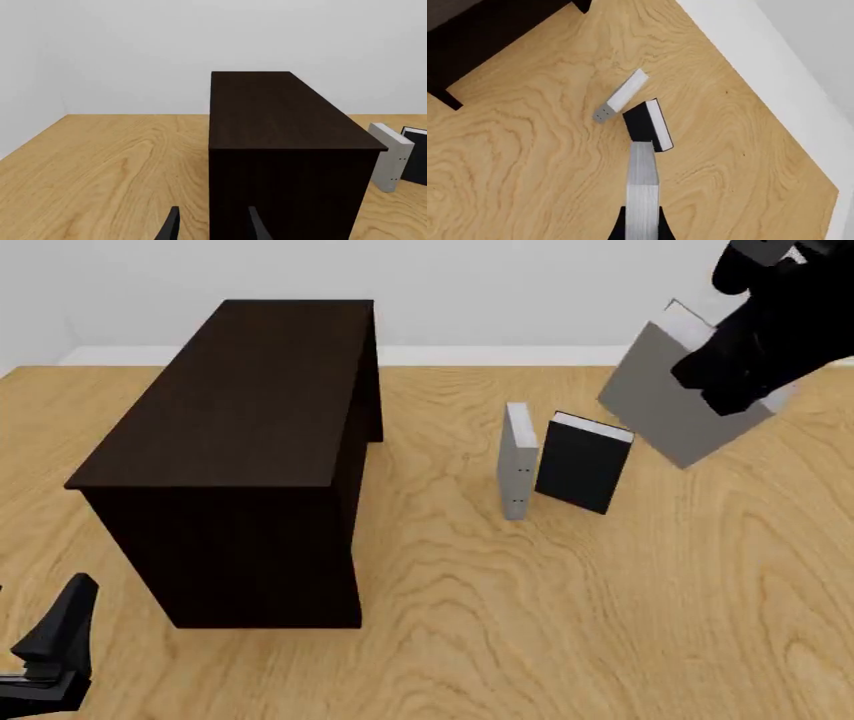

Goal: Pick up the book on the right and place it under the cabinet shelf.

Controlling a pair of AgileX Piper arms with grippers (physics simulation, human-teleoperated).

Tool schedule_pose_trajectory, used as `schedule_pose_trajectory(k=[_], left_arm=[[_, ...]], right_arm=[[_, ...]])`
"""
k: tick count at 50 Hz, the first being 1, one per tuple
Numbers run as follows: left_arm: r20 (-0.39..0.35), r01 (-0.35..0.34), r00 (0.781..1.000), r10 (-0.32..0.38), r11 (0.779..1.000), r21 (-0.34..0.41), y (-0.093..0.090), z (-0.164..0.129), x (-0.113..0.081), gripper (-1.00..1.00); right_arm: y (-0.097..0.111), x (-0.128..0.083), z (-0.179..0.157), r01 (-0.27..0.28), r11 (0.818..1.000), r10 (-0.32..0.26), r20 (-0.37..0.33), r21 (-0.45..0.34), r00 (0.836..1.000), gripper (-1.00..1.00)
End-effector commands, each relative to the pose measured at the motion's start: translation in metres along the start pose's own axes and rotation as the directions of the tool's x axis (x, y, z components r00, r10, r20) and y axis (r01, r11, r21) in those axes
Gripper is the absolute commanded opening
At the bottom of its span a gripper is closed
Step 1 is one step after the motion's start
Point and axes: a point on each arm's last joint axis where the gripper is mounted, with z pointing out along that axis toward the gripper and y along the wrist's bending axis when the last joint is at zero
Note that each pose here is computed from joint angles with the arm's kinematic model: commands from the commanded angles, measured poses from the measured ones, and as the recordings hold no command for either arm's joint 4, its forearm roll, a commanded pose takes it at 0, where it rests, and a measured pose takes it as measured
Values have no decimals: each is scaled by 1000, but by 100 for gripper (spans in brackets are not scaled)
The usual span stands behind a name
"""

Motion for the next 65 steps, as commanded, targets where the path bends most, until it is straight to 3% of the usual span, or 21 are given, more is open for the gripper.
schedule_pose_trajectory(k=[1, 16, 20, 22, 25, 28, 34, 39, 41, 42, 44, 45, 48, 49, 51, 52, 53, 57, 59, 63, 65], left_arm=[[0, 0, 1000, 0, 1000, 0, 0, 0, 0, 100], [0, 0, 1000, 0, 1000, 0, 0, 0, 0, 100], [0, 0, 1000, 0, 1000, 0, 0, 0, 0, 100], [0, 0, 1000, 0, 1000, 0, 0, 0, 0, 100], [0, 0, 1000, 0, 1000, 0, 0, 0, 0, 100], [0, 0, 1000, 0, 1000, 0, 0, 0, 0, 100], [0, 0, 1000, 0, 1000, 0, 0, 0, 0, 100], [0, 0, 1000, 0, 1000, 0, 0, 0, 0, 100], [0, 0, 1000, 0, 1000, 0, 0, 0, 0, 100], [0, 0, 1000, 0, 1000, 0, 0, 0, 0, 100], [0, 0, 1000, 0, 1000, 0, 0, 0, 0, 100], [0, 0, 1000, 0, 1000, 0, 0, 0, 0, 100], [0, 0, 1000, 0, 1000, 0, 0, 0, 0, 100], [0, 0, 1000, 0, 1000, 0, 0, 0, 0, 100], [0, 0, 1000, 0, 1000, 0, 0, 0, 0, 100], [0, 0, 1000, 0, 1000, 0, 0, 0, 0, 100], [0, 0, 1000, 0, 1000, 0, 0, 0, 0, 100], [0, 0, 1000, 0, 1000, 0, 0, 0, 0, 100], [0, 0, 1000, 0, 1000, 0, 0, 0, 0, 100], [0, 0, 1000, 0, 1000, 0, 0, 0, 0, 100], [0, 0, 1000, 0, 1000, 0, 0, 0, 0, 100]], right_arm=[[-13, -33, -47, -117, 991, 105, 168, 59, 980, -100], [-15, -77, -63, -287, 958, 276, 331, -15, 903, -100], [-4, -94, -81, -349, 931, 361, 414, -108, 836, -100], [-3, -95, -81, -353, 928, 369, 413, -118, 833, -100], [4, -93, -85, -437, 880, 474, 419, -187, 774, -100], [6, -86, -71, -455, 873, 487, 393, -178, 780, -100], [5, -70, -58, -569, 797, 597, 398, -200, 696, -100], [-39, -45, -43, -594, 804, 525, 450, 16, 723, -100], [-30, -43, -51, -630, 776, 574, 459, -39, 678, -100], [-29, -38, -56, -708, 701, 655, 467, -84, 593, -100], [-20, -32, -63, -706, 700, 659, 480, -111, 578, -100], [-26, -21, -60, -756, 648, 694, 483, -93, 535, -100], [-6, -18, -54, -746, 645, 721, 455, -164, 523, -100], [-16, -12, -36, -801, 582, 761, 440, -141, 476, -100], [-6, -27, -23, -757, 628, 744, 426, -183, 514, -100], [-12, -24, -14, -796, 576, 780, 413, -183, 470, -100], [-1, -31, -25, -756, 618, 758, 423, -218, 497, -100], [4, -36, -33, -758, 589, 781, 438, -280, 445, -100], [-2, -32, -32, -767, 591, 774, 444, -250, 452, -100], [15, -31, -24, -765, 551, 813, 422, -332, 402, -100], [17, -16, -24, -800, 491, 845, 414, -345, 340, -100]])
